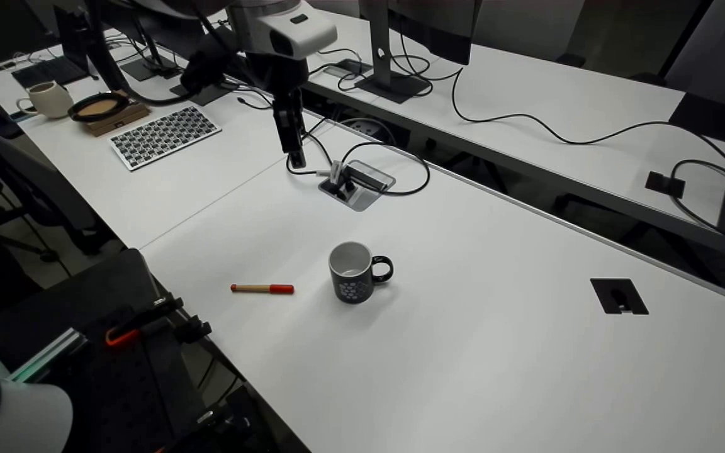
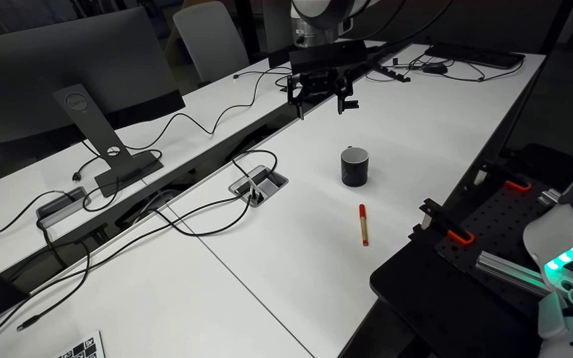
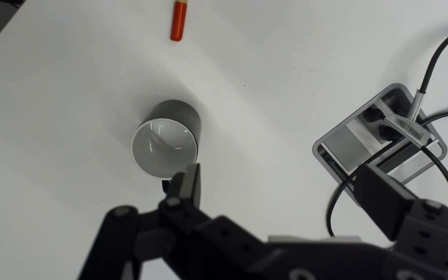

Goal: Turn the mug around using the handle

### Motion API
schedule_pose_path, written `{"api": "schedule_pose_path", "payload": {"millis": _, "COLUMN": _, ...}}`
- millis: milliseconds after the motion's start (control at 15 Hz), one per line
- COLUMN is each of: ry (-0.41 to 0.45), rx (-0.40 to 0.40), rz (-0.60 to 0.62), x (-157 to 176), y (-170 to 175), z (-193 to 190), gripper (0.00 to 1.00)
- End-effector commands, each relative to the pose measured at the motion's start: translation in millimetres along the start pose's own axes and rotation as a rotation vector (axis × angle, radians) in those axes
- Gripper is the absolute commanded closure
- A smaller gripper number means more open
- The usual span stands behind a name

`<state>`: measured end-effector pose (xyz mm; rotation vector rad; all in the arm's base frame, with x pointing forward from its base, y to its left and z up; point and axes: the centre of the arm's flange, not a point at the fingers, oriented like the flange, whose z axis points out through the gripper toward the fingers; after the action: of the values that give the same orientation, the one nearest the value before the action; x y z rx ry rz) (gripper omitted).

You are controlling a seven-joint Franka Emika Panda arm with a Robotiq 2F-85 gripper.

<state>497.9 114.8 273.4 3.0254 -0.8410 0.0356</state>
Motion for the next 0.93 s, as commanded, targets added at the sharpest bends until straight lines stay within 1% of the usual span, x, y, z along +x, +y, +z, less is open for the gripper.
{"api": "schedule_pose_path", "payload": {"millis": 0, "ry": -0.002, "rx": -0.001, "rz": 0.004, "x": 2, "y": -2, "z": 3, "gripper": 0.0}}
{"api": "schedule_pose_path", "payload": {"millis": 200, "ry": 0.0, "rx": 0.001, "rz": 0.007, "x": 4, "y": -5, "z": 3, "gripper": 0.0}}
{"api": "schedule_pose_path", "payload": {"millis": 267, "ry": 0.009, "rx": -0.017, "rz": 0.031, "x": 6, "y": -2, "z": 4, "gripper": 0.0}}
{"api": "schedule_pose_path", "payload": {"millis": 400, "ry": 0.013, "rx": -0.022, "rz": 0.05, "x": 15, "y": 3, "z": 14, "gripper": 0.0}}
{"api": "schedule_pose_path", "payload": {"millis": 600, "ry": 0.056, "rx": -0.089, "rz": 0.061, "x": 36, "y": 11, "z": 39, "gripper": 0.0}}
{"api": "schedule_pose_path", "payload": {"millis": 733, "ry": 0.074, "rx": -0.117, "rz": 0.075, "x": 47, "y": 15, "z": 55, "gripper": 0.0}}
{"api": "schedule_pose_path", "payload": {"millis": 867, "ry": 0.073, "rx": -0.134, "rz": 0.08, "x": 57, "y": 15, "z": 70, "gripper": 0.0}}
